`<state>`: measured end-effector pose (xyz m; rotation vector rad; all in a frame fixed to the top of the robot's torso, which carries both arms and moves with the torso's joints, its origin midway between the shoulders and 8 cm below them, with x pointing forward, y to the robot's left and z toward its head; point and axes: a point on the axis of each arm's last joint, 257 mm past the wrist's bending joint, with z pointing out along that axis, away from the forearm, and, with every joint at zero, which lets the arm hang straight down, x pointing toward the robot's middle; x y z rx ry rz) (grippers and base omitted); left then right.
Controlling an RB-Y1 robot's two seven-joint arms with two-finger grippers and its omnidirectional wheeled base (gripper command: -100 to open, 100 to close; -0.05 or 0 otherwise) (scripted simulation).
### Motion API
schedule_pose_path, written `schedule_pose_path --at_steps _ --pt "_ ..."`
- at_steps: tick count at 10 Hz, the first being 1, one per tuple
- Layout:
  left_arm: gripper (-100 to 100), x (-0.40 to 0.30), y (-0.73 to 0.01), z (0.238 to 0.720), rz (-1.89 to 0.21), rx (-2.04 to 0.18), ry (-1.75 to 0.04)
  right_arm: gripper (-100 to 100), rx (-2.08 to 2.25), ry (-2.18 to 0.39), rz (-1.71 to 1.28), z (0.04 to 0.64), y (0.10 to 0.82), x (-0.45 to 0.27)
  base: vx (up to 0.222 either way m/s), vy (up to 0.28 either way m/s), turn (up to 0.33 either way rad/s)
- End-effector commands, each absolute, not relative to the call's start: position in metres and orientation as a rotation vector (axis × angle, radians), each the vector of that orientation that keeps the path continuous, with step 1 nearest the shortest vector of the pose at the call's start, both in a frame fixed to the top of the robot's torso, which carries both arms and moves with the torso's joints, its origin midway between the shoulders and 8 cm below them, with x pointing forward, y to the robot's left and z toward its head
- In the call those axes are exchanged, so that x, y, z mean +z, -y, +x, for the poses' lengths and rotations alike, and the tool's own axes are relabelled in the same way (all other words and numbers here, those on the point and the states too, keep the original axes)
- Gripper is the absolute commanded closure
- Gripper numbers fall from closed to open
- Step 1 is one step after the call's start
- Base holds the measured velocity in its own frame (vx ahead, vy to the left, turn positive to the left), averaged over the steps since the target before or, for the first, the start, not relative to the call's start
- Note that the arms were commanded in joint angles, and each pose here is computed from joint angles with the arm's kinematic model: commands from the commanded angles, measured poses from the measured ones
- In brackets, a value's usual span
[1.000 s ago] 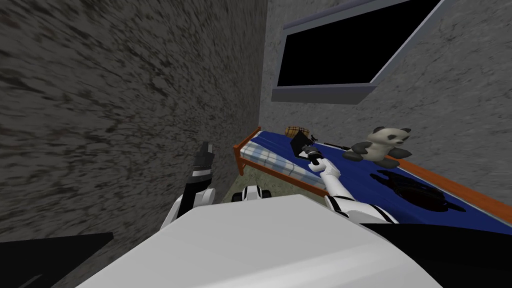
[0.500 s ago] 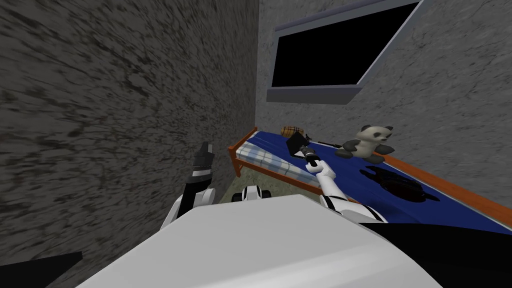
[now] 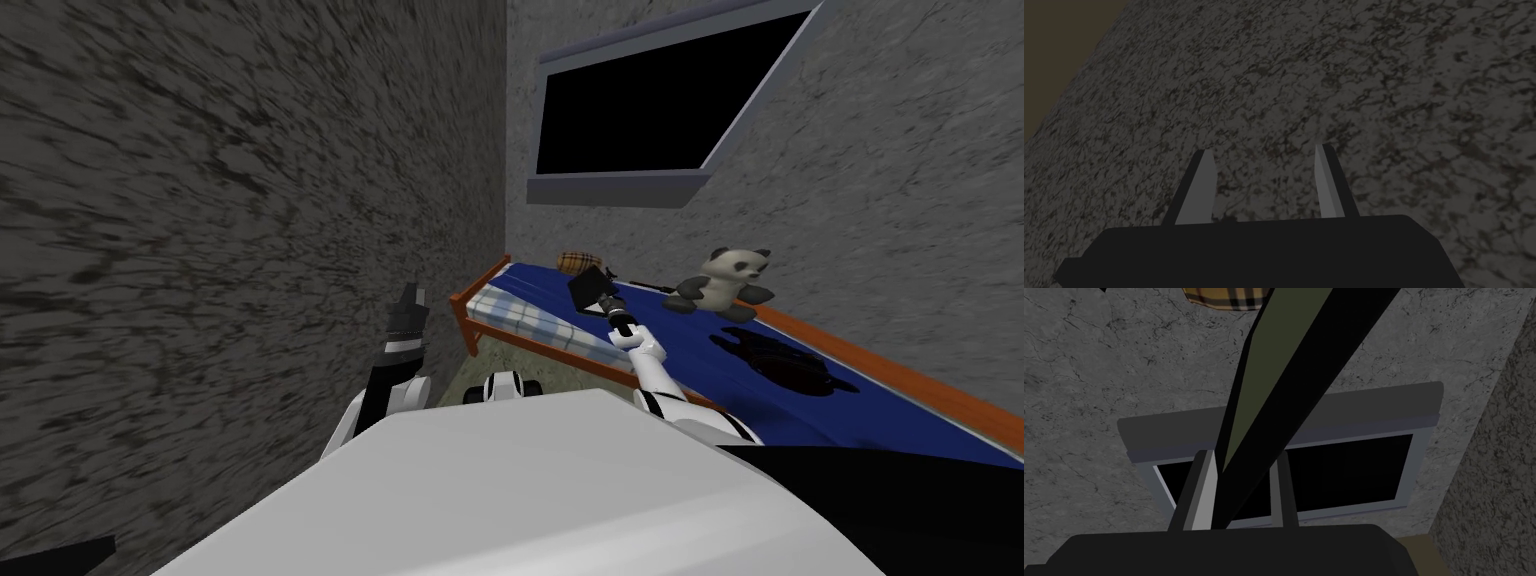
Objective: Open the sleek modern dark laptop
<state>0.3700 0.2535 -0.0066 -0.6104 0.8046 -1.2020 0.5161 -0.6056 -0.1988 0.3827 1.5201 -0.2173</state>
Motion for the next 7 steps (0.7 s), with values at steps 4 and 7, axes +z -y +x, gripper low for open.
schedule_pose_path --at_steps 4,7 --pt "0 -0.007 -0.254 0.370 -0.610 -1.202 -0.805 100 -0.100 -1.524 0.463 0.510 0.580 -0.237 0.025 -0.044 -0.050" --pt "0 -0.007 -0.254 0.370 -0.610 -1.202 -0.805 100 -0.030 -1.505 0.517 0.506 0.567 -0.252 0.018 -0.033 -0.042"
